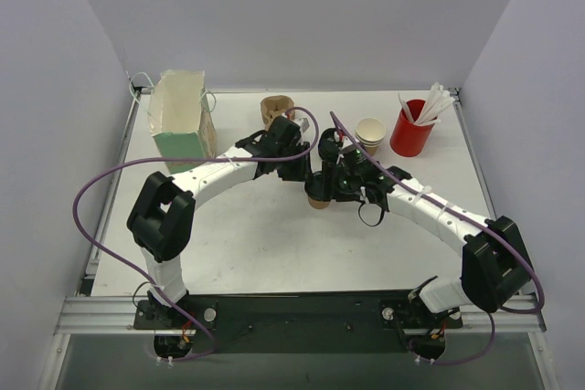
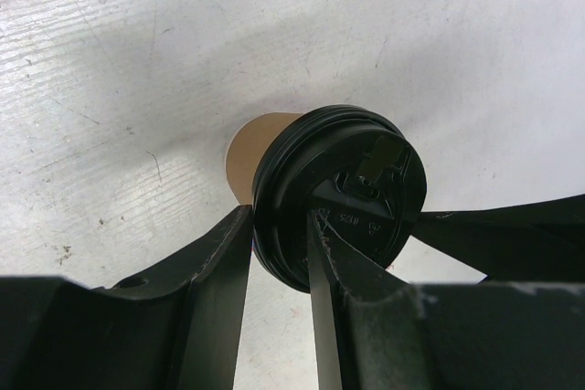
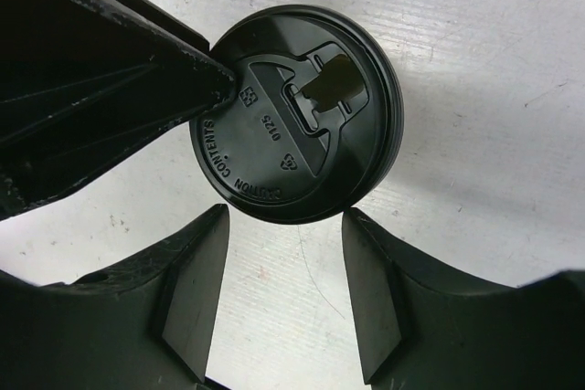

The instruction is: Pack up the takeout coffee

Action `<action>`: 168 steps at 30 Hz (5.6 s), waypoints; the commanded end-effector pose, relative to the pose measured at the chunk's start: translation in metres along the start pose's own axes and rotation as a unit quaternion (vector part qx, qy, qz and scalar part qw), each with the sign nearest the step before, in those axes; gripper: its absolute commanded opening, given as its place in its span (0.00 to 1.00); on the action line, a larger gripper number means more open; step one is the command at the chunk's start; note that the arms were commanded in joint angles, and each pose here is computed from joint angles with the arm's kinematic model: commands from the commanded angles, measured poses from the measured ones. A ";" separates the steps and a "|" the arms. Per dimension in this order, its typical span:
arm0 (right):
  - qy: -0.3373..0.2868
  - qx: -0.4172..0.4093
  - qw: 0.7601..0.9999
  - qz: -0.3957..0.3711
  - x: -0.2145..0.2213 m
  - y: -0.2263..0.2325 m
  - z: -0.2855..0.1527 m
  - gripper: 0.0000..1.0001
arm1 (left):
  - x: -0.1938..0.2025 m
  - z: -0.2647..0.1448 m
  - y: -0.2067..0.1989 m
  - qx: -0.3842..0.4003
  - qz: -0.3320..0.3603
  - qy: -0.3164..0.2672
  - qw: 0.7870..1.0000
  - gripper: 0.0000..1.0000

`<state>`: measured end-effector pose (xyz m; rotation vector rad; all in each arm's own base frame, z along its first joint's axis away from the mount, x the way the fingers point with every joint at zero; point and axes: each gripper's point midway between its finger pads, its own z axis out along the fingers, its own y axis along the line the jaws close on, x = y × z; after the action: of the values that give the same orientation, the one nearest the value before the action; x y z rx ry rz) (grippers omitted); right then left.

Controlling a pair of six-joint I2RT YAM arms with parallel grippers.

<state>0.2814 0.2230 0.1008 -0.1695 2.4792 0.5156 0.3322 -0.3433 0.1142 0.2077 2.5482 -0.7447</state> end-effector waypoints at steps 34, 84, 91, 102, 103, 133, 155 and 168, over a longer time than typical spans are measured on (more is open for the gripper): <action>0.034 0.130 0.990 -0.041 0.016 -0.036 0.019 0.47 | -0.002 -0.001 -0.004 -0.002 0.005 -0.001 1.000 0.40; 0.002 0.069 0.995 0.075 -0.054 -0.035 0.012 0.31 | -0.037 -0.011 -0.019 0.029 -0.003 -0.031 0.999 0.36; 0.007 0.069 0.995 0.074 -0.051 -0.034 0.015 0.30 | -0.027 -0.001 -0.018 0.026 -0.005 -0.016 1.000 0.36; 0.012 0.067 0.995 0.075 -0.047 -0.031 0.019 0.20 | -0.022 0.002 -0.018 0.025 -0.004 -0.011 1.000 0.35; 0.012 0.067 0.995 0.076 -0.047 -0.031 0.020 0.20 | -0.021 0.002 -0.018 0.024 -0.005 -0.009 1.000 0.35; 0.014 0.068 0.995 0.072 -0.045 -0.030 0.022 0.18 | -0.032 -0.024 -0.038 0.044 0.008 -0.030 0.999 0.33; 0.014 0.075 0.995 0.067 -0.045 -0.030 0.022 0.18 | -0.039 -0.036 -0.040 0.036 0.031 -0.025 0.999 0.40; 0.014 0.076 0.996 0.050 -0.046 -0.023 0.021 0.18 | -0.027 -0.037 -0.024 0.009 0.029 -0.015 0.999 0.39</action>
<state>0.3336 0.2039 0.0973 0.0340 2.5607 0.3790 0.3394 -0.3439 0.1331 0.2402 2.5699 -0.7125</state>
